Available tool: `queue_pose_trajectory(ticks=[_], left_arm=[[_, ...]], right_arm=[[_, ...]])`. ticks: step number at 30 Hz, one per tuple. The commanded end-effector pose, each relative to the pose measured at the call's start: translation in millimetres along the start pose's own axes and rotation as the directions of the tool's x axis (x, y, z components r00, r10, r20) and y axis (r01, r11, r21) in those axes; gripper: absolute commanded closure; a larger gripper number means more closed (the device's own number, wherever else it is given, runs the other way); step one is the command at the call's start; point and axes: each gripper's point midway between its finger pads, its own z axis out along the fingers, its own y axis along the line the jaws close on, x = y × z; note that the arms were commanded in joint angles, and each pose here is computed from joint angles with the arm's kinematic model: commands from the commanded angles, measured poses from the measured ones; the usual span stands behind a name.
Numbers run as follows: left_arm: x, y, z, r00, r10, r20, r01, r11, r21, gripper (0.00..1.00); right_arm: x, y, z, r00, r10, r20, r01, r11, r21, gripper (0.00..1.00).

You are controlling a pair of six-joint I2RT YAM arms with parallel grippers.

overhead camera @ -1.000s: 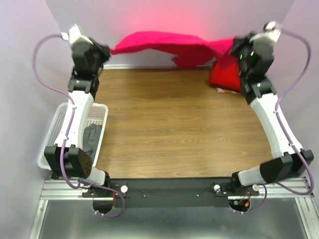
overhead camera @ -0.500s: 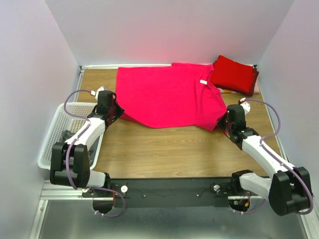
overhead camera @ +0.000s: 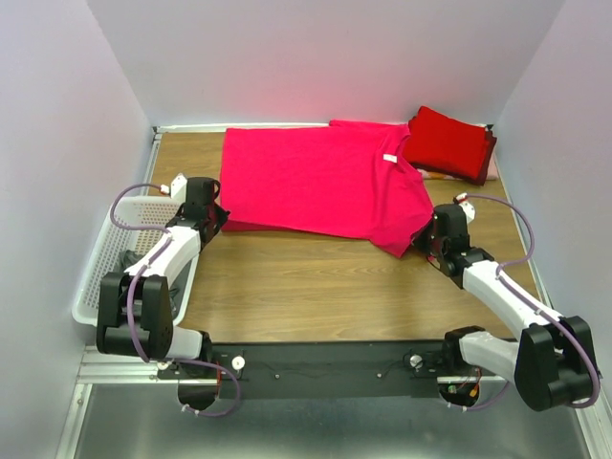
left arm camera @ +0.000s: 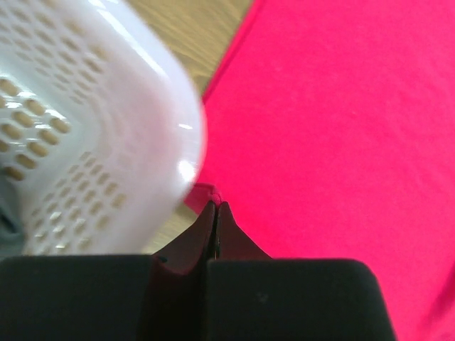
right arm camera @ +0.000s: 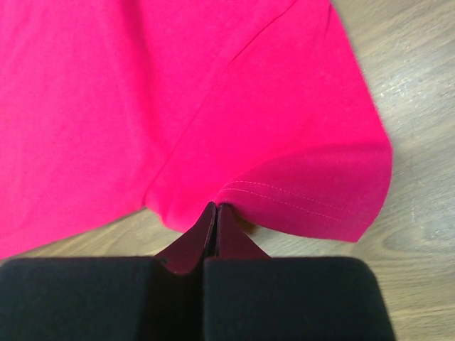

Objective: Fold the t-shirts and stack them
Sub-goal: Flatten the tshirt out

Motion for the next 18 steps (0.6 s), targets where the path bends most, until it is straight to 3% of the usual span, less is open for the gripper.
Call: queue_pose_trajectory(ticks=[1, 10, 18], left_arm=[[-20, 27, 4, 0.996, -0.048, 0.069, 0.056, 0.992, -0.109, 1.00], [-47, 50, 0, 0.991, -0.073, 0.112, 0.088, 0.987, -0.134, 1.00], [-33, 49, -17, 0.994, -0.071, 0.085, 0.077, 0.995, -0.069, 1.00]], right_arm=[[7, -1, -1, 1.000, 0.012, -0.019, -0.012, 1.000, -0.016, 0.99], [13, -6, -4, 0.999, 0.003, -0.033, -0.003, 1.000, -0.011, 0.99], [28, -17, -22, 0.997, 0.015, -0.079, -0.016, 1.000, -0.004, 0.99]])
